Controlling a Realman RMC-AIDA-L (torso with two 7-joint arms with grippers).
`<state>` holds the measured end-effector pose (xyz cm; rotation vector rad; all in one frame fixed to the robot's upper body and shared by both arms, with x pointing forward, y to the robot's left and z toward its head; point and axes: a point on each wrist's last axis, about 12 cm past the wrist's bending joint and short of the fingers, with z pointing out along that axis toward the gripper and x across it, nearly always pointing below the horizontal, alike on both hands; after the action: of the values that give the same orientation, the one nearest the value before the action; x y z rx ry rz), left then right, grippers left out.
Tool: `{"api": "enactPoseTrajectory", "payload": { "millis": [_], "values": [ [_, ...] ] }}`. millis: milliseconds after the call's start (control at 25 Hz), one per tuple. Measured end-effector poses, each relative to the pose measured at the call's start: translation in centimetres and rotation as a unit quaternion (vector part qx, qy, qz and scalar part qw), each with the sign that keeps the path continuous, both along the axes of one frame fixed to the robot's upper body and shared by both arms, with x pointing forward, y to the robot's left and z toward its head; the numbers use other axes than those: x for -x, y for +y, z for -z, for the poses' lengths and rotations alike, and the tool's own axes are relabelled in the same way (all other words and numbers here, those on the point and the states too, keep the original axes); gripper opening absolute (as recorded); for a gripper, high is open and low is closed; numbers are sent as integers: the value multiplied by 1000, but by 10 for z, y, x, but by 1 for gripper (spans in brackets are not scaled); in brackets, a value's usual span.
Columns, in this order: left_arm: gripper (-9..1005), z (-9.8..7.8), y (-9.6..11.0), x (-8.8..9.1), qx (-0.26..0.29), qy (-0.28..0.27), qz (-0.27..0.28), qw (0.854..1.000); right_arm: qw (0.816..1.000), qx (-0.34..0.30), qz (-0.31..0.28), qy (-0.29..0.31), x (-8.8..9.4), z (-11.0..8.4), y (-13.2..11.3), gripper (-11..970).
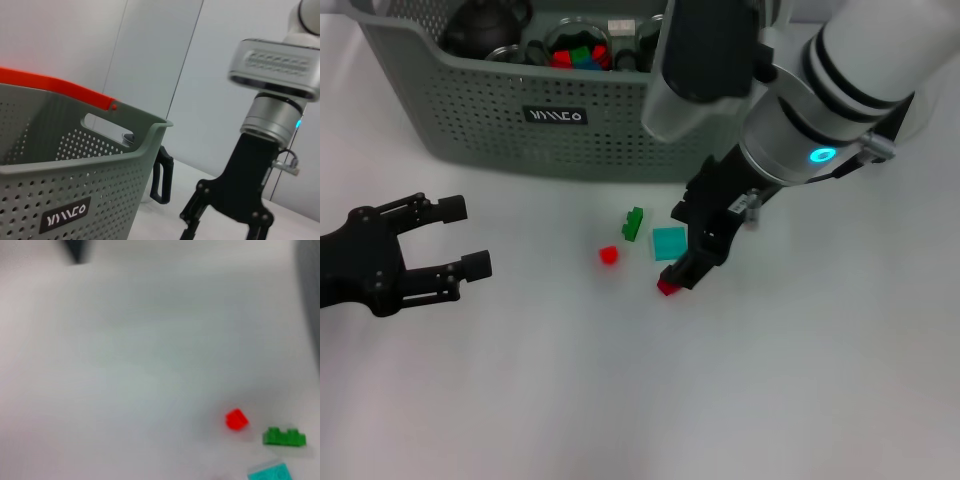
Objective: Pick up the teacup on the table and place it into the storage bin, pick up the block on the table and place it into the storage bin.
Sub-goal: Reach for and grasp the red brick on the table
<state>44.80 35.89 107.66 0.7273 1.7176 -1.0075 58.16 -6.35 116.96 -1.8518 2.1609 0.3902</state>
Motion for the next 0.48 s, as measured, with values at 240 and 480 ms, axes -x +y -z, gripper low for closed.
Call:
{"api": "enactPoseTrajectory", "payload": {
  "millis": [240, 480],
  "values": [
    [861, 1, -1, -1, 2, 1, -3, 1000, 989, -2, 128, 70, -8, 5, 9, 803],
    [861, 1, -1, -3, 0, 1, -5, 1000, 971, -18, 201, 126, -5, 1, 16, 799]
  ]
}}
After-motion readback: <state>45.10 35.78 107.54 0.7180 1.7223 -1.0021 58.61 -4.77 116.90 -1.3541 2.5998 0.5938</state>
